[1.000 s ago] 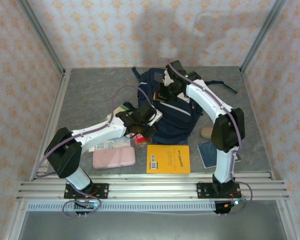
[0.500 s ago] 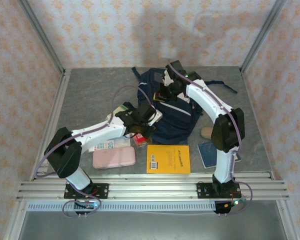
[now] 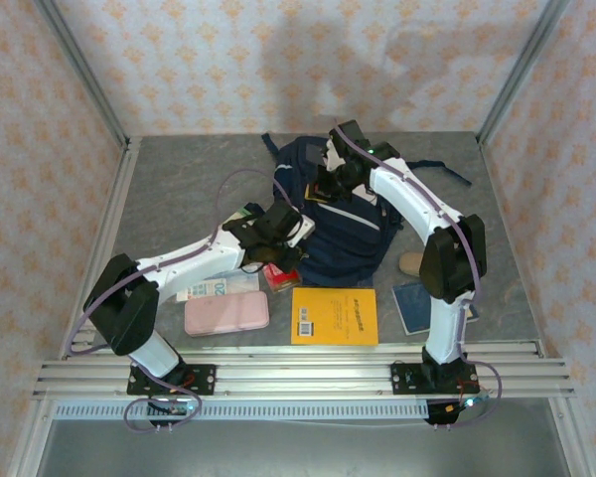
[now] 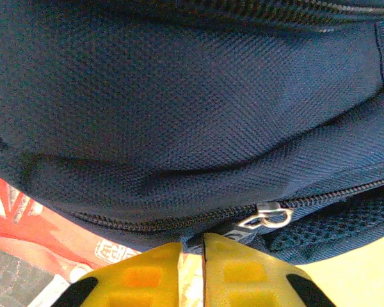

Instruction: Pack books, pencil case, and school supplies into a backpack

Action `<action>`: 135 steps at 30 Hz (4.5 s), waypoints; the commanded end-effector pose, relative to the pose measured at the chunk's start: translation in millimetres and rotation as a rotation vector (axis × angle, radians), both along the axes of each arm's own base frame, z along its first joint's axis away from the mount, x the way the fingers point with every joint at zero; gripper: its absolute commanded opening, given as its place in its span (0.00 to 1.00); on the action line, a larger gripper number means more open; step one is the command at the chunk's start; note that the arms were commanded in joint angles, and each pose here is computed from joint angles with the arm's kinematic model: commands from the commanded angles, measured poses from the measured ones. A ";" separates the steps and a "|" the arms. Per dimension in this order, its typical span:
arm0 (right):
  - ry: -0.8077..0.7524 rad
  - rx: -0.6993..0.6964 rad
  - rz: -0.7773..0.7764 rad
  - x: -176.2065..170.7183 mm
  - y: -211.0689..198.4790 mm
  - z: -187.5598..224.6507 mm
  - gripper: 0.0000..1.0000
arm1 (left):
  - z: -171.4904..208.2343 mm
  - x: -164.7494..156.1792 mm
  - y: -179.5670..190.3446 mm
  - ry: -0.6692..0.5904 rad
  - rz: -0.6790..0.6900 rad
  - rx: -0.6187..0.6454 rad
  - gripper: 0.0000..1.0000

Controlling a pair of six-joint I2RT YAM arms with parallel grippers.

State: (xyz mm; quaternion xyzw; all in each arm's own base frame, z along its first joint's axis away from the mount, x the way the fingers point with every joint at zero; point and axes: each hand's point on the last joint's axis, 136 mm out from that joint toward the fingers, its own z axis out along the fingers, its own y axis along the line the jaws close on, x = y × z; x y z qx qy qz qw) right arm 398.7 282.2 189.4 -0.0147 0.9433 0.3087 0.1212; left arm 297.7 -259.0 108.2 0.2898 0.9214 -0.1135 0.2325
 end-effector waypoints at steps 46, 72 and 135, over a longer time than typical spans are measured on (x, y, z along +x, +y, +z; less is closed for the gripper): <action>-0.045 0.076 0.053 -11.7 10.6 34.5 0.00 | 18.2 -24.4 -31.7 0.155 -0.094 -0.333 0.37; -0.039 0.086 0.057 -12.6 12.3 33.0 0.00 | 14.4 -6.6 -15.4 0.075 -0.066 -0.197 0.02; -0.099 0.064 0.208 -38.9 32.6 34.5 0.00 | 20.8 173.5 83.3 -0.044 0.443 -0.212 0.00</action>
